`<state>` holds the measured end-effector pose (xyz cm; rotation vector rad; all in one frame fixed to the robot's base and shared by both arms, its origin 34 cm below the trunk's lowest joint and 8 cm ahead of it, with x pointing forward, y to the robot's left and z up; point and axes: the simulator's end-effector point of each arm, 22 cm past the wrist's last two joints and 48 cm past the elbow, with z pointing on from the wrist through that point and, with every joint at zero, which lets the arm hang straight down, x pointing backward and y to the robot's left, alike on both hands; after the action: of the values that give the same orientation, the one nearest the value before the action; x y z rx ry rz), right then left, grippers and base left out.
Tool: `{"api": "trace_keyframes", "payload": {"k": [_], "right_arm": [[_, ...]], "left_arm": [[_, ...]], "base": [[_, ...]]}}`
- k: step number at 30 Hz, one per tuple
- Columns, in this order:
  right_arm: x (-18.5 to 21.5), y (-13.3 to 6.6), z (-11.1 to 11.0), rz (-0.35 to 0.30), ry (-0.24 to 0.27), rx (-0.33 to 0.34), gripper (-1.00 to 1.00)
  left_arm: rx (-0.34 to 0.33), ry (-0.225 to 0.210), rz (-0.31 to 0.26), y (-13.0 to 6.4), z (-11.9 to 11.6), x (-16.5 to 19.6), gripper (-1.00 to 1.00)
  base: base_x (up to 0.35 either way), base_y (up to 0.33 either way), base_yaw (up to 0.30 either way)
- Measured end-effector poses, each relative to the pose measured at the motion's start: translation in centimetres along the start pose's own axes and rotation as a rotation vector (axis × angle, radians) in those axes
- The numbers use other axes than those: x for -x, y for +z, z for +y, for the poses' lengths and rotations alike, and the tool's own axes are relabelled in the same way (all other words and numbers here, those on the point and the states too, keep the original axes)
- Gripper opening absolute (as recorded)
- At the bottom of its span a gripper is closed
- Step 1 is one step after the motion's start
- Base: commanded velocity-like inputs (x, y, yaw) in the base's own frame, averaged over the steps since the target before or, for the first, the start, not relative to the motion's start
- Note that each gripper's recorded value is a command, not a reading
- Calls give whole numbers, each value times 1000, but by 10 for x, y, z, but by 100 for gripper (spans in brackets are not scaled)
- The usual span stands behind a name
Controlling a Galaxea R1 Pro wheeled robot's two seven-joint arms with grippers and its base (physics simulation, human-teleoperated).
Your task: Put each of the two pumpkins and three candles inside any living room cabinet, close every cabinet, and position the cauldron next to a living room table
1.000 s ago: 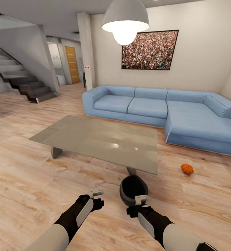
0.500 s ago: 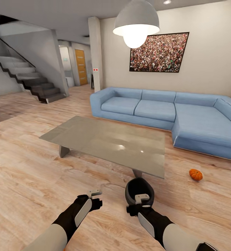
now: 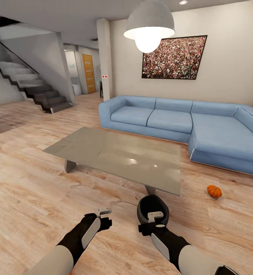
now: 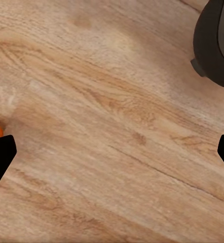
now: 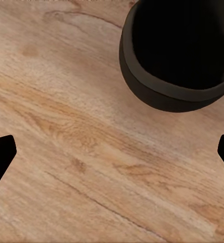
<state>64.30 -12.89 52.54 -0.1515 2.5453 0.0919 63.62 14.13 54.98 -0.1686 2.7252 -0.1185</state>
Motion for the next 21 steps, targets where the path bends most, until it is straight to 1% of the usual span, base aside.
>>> {"api": "trace_keyframes", "payload": {"k": [9,12,13,15,16,17,18,20,21], "right_arm": [[0,0,0,2,-1,-3,100],[-1,0,0,3,-1,-4,100],[-1,0,0,4,-1,-5,100],[-1,0,0,4,-1,-5,100],[-1,0,0,4,-1,-5,100],[-1,0,0,5,-2,-5,100],[-1,0,0,5,-2,-5,100],[-2,0,0,9,-3,-5,100],[-2,0,0,11,-3,-5,100]], "left_arm": [[5,1,-1,0,3,0,100],[22,-2,-3,1,16,2,100],[29,-10,-4,2,23,4,100],[43,-46,-6,2,41,7,100],[49,-71,-7,2,50,10,100],[57,-107,-8,2,63,12,100],[63,-128,-9,2,70,14,100],[78,-157,-13,2,87,17,100],[83,-164,-14,2,91,18,100]], "base": [[0,0,0],[0,0,86],[0,0,189],[0,0,223],[0,0,251],[0,0,259],[0,0,264],[0,0,270],[0,0,272]]}}
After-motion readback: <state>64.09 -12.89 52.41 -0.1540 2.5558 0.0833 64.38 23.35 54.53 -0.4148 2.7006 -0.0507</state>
